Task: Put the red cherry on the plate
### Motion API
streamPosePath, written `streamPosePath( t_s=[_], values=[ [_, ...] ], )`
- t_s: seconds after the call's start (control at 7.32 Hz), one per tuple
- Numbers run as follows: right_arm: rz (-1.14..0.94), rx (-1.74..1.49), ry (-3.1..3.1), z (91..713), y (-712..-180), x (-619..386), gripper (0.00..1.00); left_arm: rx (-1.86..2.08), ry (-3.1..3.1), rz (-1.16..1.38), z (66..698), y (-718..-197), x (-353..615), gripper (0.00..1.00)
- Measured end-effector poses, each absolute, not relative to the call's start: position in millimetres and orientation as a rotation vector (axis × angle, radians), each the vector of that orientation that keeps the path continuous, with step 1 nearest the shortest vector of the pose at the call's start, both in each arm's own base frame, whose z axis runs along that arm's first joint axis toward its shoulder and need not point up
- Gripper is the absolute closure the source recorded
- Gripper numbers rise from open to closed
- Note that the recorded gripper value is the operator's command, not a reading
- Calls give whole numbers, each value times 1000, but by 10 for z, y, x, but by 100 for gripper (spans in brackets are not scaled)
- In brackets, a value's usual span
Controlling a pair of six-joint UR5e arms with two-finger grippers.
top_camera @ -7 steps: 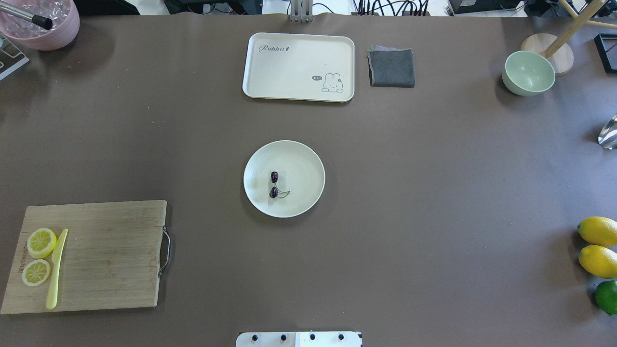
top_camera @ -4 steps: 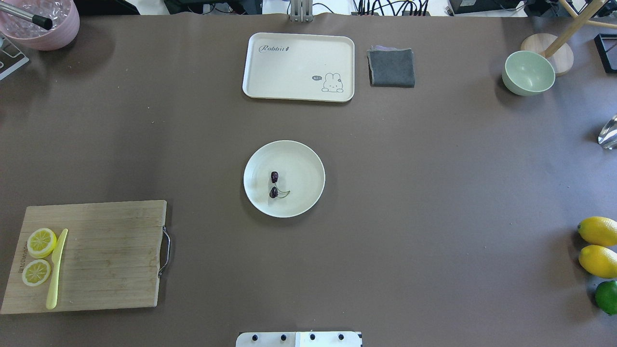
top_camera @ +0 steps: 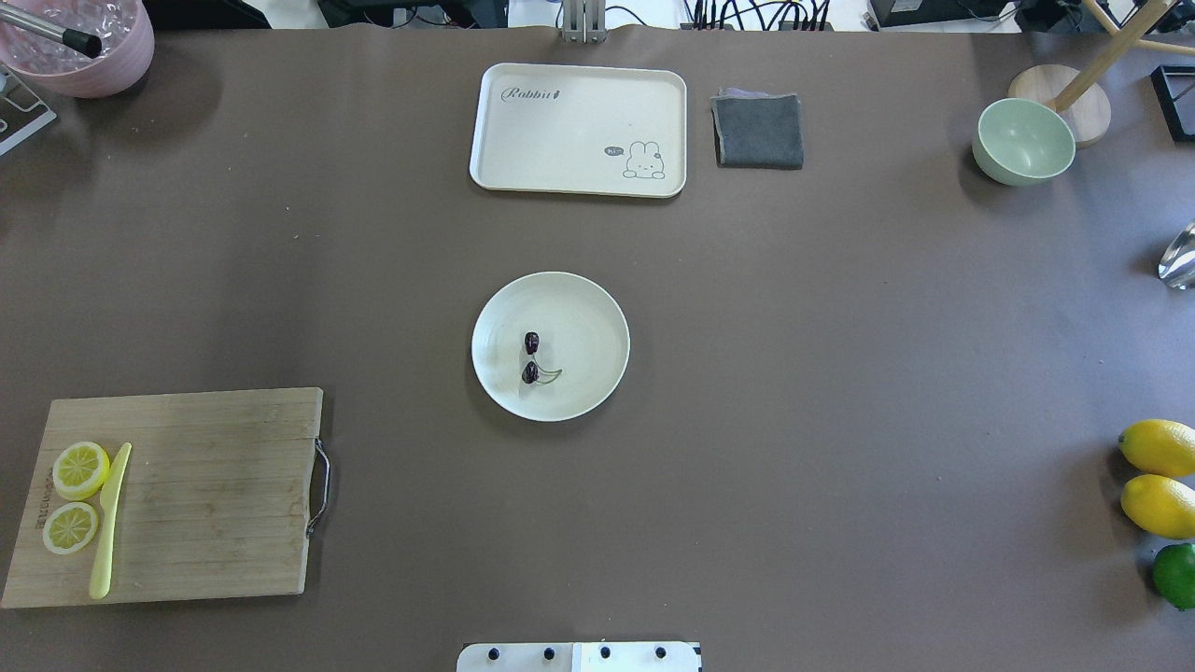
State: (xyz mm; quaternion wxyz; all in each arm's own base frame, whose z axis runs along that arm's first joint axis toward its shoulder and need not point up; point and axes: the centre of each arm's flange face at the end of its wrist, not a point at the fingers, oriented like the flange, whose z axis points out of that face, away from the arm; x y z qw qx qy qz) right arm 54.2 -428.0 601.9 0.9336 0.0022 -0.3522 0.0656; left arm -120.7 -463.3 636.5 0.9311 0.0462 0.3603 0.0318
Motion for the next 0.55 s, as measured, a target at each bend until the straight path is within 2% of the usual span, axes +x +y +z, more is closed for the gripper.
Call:
streamPosePath(
  t_s=[0.55],
  values=[
    [131,4,-721,6013,-4287,525,0,92,734,69,6382,-4616,-1198,2]
  ],
)
